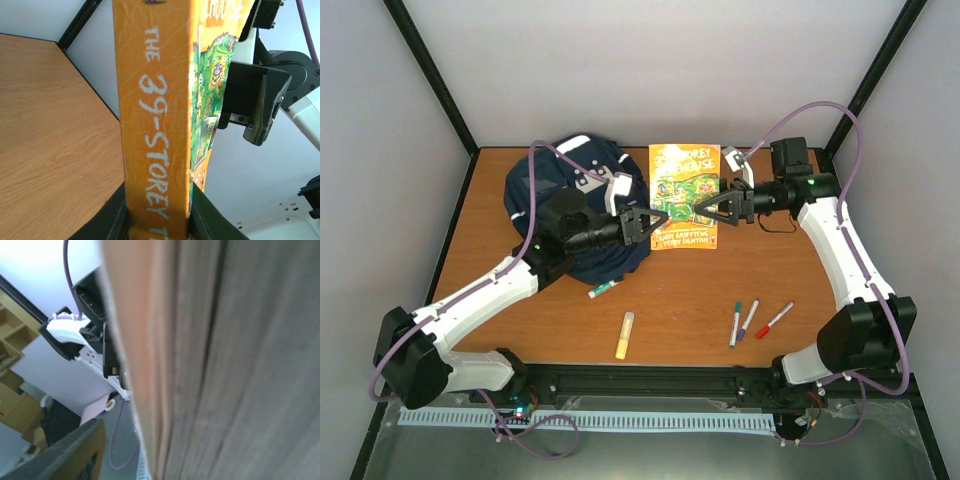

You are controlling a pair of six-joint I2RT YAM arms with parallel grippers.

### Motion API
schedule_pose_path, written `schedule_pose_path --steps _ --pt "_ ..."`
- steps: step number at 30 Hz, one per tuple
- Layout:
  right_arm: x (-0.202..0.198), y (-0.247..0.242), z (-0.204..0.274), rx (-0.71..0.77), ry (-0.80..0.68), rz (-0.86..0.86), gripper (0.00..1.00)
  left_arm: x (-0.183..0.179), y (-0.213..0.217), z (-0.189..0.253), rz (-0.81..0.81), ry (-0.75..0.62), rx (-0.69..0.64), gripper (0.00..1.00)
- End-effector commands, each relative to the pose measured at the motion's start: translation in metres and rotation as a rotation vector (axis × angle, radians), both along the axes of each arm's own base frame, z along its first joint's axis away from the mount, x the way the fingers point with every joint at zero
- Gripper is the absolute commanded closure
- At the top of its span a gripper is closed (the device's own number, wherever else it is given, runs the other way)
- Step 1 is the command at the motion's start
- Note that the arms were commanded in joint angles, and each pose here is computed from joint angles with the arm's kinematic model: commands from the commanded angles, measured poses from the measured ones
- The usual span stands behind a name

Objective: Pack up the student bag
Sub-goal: Pick up the book from the center of the board.

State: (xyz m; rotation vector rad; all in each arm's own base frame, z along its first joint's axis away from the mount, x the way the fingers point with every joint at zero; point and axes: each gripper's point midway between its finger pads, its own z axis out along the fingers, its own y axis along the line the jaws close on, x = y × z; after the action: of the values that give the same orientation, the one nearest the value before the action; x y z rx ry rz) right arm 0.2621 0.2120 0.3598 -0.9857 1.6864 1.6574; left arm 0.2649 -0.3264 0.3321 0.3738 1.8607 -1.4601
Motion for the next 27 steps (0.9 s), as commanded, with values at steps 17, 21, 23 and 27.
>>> schedule_pose_path --steps 17,21,23,27 --pt "-0.010 -0.001 0.024 -0.013 0.033 -0.068 0.47 0.039 0.041 -0.021 0.329 -0.017 0.096 0.99" --pt "-0.010 -0.002 0.021 -0.014 0.040 -0.079 0.56 0.039 0.039 -0.025 0.319 -0.011 0.101 0.98" --pt "-0.009 -0.001 0.021 -0.015 0.040 -0.081 0.65 0.040 0.037 -0.028 0.315 -0.005 0.105 0.96" --pt "-0.006 -0.001 0.019 -0.019 0.039 -0.087 0.75 0.041 0.034 -0.033 0.305 0.001 0.107 0.91"
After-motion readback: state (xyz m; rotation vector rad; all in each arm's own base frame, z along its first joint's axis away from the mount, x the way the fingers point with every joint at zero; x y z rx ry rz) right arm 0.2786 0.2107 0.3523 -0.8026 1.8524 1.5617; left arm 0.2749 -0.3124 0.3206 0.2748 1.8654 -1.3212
